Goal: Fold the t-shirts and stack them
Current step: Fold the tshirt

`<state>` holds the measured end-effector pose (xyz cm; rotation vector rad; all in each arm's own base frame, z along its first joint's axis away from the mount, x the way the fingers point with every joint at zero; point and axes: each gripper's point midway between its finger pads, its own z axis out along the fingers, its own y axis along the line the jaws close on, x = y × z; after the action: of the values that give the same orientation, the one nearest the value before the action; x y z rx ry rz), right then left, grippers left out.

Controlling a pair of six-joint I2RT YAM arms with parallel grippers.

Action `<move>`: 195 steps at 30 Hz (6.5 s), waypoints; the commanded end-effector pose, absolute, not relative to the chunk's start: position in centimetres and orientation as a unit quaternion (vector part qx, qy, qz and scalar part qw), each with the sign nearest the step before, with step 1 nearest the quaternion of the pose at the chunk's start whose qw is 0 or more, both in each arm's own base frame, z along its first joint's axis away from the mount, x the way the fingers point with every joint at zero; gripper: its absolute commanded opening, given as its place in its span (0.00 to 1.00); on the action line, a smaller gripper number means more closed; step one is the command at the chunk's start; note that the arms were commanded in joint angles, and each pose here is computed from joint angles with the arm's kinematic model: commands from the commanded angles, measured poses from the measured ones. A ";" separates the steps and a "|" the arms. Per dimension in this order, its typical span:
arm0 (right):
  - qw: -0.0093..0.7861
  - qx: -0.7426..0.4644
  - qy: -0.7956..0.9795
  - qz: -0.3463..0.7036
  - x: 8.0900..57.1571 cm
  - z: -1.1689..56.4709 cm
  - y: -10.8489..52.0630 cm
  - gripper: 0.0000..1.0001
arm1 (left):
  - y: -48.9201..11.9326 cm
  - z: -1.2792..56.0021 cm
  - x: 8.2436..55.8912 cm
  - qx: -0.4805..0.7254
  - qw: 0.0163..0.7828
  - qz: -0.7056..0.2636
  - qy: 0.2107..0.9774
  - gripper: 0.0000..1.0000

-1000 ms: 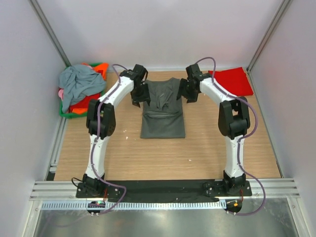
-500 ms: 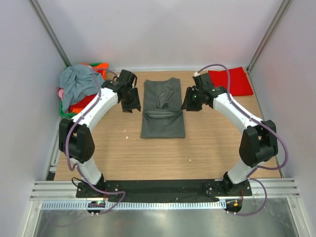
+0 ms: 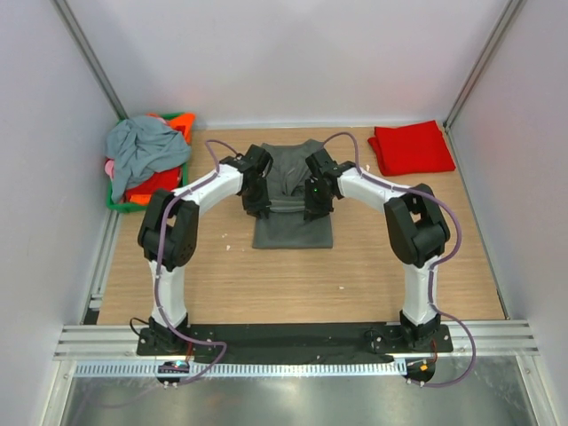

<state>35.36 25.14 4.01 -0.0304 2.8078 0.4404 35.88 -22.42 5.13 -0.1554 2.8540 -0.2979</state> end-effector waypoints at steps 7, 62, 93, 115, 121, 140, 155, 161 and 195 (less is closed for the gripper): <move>0.194 -0.028 0.975 0.105 41.0 5.4 24.9 0.28 | -24.3 4.3 40.4 -0.047 0.165 -0.105 0.979 0.25; 0.150 0.070 0.950 0.265 29.1 1.8 20.7 0.70 | -18.3 2.7 33.4 -0.123 0.164 -0.169 0.964 0.62; 0.150 0.072 0.954 0.249 23.4 2.9 18.0 0.02 | -20.4 4.7 22.5 -0.101 0.181 -0.168 0.964 0.00; 0.234 0.065 0.934 0.263 17.9 13.1 19.6 0.01 | -16.9 15.9 17.0 -0.119 0.276 -0.134 0.944 0.09; 0.261 0.054 0.943 0.200 21.7 14.0 19.7 0.01 | -17.4 18.3 20.6 -0.096 0.296 -0.097 0.945 0.08; 0.217 0.052 0.952 0.209 17.5 10.4 17.7 0.01 | -24.7 9.2 14.4 -0.056 0.212 -0.262 0.940 0.47; 0.177 0.054 0.960 0.209 14.0 6.6 16.2 0.01 | -29.4 4.3 10.7 -0.051 0.178 -0.197 0.963 0.46; 0.179 0.055 0.959 0.211 13.8 6.7 16.0 0.01 | -28.3 3.8 9.6 -0.056 0.182 -0.150 0.970 0.46; 0.182 0.066 0.952 0.236 13.8 7.7 16.7 0.01 | -27.4 4.6 9.8 -0.056 0.219 -0.118 0.967 0.00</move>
<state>13.36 15.80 5.97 0.1643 2.7401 0.5817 8.79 -27.74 1.95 -0.1397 2.7485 -0.3207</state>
